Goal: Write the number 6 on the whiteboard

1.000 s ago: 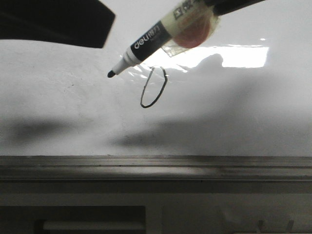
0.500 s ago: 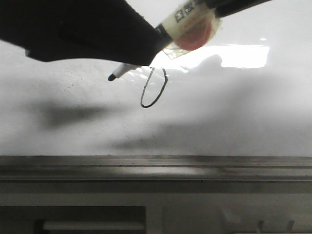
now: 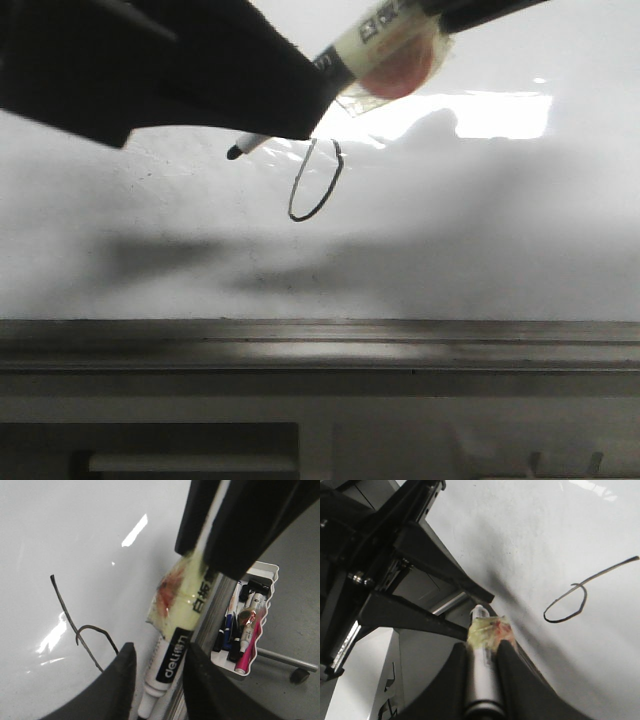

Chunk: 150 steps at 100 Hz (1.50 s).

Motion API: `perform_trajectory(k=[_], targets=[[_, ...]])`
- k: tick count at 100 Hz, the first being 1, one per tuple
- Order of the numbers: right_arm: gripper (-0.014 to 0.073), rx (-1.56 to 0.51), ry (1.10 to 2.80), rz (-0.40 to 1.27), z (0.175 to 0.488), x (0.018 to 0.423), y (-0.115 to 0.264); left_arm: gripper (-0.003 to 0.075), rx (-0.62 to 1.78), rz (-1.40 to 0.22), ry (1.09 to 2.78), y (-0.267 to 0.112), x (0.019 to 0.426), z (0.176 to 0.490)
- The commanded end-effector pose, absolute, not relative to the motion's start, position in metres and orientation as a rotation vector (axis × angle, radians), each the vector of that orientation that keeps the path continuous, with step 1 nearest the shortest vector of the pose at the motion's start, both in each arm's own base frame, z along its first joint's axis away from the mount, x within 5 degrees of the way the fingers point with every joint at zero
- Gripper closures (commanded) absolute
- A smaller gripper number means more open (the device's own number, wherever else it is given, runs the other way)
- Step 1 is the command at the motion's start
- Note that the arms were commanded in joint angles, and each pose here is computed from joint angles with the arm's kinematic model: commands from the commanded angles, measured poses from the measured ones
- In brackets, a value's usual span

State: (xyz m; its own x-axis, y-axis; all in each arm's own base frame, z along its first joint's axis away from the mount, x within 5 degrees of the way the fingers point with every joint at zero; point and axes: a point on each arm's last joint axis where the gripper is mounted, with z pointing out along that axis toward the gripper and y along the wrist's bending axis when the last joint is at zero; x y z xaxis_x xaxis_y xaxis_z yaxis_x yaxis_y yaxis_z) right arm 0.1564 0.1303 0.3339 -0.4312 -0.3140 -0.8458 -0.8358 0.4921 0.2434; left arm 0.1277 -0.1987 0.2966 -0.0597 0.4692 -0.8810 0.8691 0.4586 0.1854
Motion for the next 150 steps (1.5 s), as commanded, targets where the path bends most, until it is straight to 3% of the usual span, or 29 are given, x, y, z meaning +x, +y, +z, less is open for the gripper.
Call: perform_trajectory(k=[1, 13, 20, 30, 34, 41, 56, 63, 85, 102, 115, 150], targets=[[0.064, -0.918, 1.924, 0.916, 0.348, 0.156, 0.132, 0.052, 1.094, -0.546, 1.573, -0.203, 0.128, 0.32], [0.064, -0.922, 1.935, 0.928, 0.346, 0.157, 0.133, 0.0544, 1.093, -0.546, 1.571, -0.203, 0.128, 0.32], [0.064, -0.917, 1.934, 0.924, 0.347, 0.158, 0.133, 0.06, 1.093, -0.546, 1.571, -0.203, 0.128, 0.32], [0.0637, -0.906, 1.93, 0.923, 0.347, 0.158, 0.133, 0.0737, 1.093, -0.546, 1.571, -0.203, 0.128, 0.32], [0.0625, -0.908, 1.931, 0.925, 0.347, 0.158, 0.133, 0.074, 1.093, -0.546, 1.571, -0.203, 0.128, 0.32], [0.0542, -0.911, 1.932, 0.927, 0.347, 0.158, 0.133, 0.0741, 1.093, -0.546, 1.571, -0.203, 0.128, 0.32], [0.0229, -0.906, 1.931, 0.926, 0.347, 0.158, 0.133, 0.0741, 1.089, -0.545, 1.571, -0.203, 0.128, 0.32], [0.0176, -0.906, 1.928, 0.918, 0.347, 0.158, 0.133, 0.0741, 1.072, -0.546, 1.594, -0.2, 0.13, 0.32], [0.0178, -0.841, 1.929, 0.796, 0.353, 0.151, 0.11, 0.0741, 0.783, -0.584, 1.712, -0.16, 0.142, 0.332], [0.0178, -0.708, 1.91, 0.7, 0.348, 0.138, 0.089, 0.0741, 0.394, -0.713, 1.767, -0.117, 0.138, 0.335], [0.0178, -0.608, 1.87, 0.664, 0.342, 0.128, 0.08, 0.0741, 0.148, -0.843, 1.81, -0.104, 0.135, 0.322], [0.0178, -0.563, 1.862, 0.66, 0.335, 0.124, 0.077, 0.0741, 0.038, -0.802, 1.841, -0.11, 0.156, 0.299]])
